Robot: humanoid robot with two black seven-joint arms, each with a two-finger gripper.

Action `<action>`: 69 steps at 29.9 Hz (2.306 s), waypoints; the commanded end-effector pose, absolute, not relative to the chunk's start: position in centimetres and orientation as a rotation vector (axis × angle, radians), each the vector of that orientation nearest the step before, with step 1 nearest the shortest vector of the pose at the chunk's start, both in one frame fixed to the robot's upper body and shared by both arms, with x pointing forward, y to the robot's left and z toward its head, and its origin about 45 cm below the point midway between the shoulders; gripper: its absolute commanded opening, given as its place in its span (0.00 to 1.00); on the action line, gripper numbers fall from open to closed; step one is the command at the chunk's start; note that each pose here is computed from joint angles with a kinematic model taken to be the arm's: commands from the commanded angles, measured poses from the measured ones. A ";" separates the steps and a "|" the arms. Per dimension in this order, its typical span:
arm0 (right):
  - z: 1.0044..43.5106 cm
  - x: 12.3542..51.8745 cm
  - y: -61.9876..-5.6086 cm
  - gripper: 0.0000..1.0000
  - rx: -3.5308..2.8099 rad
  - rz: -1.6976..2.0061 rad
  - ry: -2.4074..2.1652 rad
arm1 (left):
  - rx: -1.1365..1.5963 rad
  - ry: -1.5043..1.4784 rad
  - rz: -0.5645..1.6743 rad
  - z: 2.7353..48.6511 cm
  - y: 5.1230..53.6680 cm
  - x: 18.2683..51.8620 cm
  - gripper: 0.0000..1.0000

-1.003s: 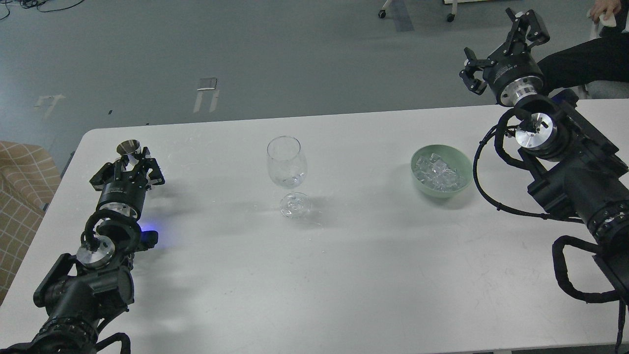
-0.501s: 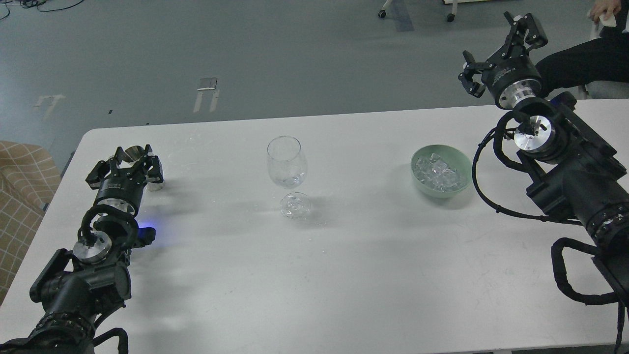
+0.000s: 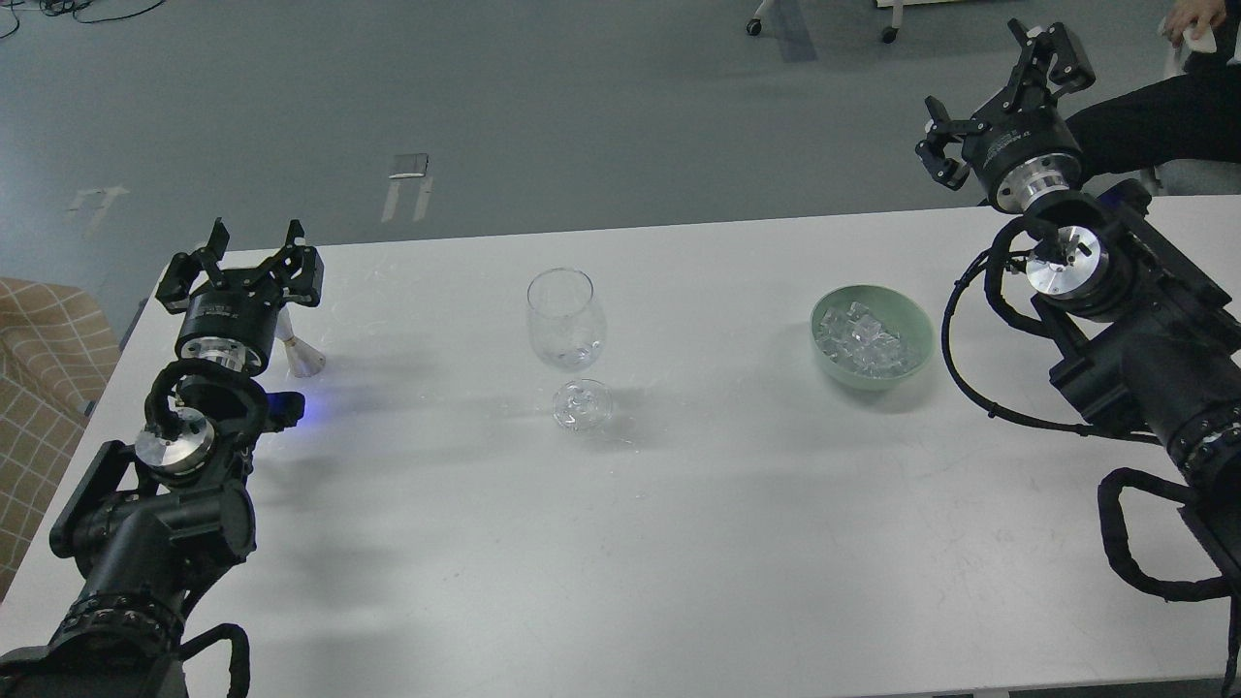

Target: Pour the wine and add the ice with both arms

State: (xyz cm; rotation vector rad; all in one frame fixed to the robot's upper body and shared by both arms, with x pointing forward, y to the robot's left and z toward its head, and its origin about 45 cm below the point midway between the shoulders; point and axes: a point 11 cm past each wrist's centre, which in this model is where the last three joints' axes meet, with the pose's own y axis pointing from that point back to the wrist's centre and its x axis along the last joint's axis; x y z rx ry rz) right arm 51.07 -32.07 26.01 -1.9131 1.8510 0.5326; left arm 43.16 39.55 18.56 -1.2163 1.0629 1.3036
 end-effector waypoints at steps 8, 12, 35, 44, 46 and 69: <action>32.6 50.8 -32.9 1.00 -2.251 0.066 1.857 | -0.787 0.775 1.316 26.3 39.7 46.7 0.95; 32.6 50.4 -31.9 1.00 -2.433 -0.167 1.903 | -0.691 0.700 1.303 27.7 38.3 47.7 0.95; 25.2 45.7 -31.3 0.99 -3.432 -1.939 1.240 | -0.625 0.620 1.235 27.2 36.5 47.4 0.96; 19.2 42.8 -32.3 0.82 -3.462 -2.165 1.059 | -0.648 0.626 1.222 25.9 36.7 46.4 0.96; 18.8 42.6 -32.3 0.77 -3.450 -2.178 1.060 | -0.651 0.626 1.220 25.9 36.7 46.4 0.96; 14.7 41.4 -29.3 0.75 -3.522 -2.055 0.906 | -0.690 0.633 1.213 25.4 36.6 46.1 0.96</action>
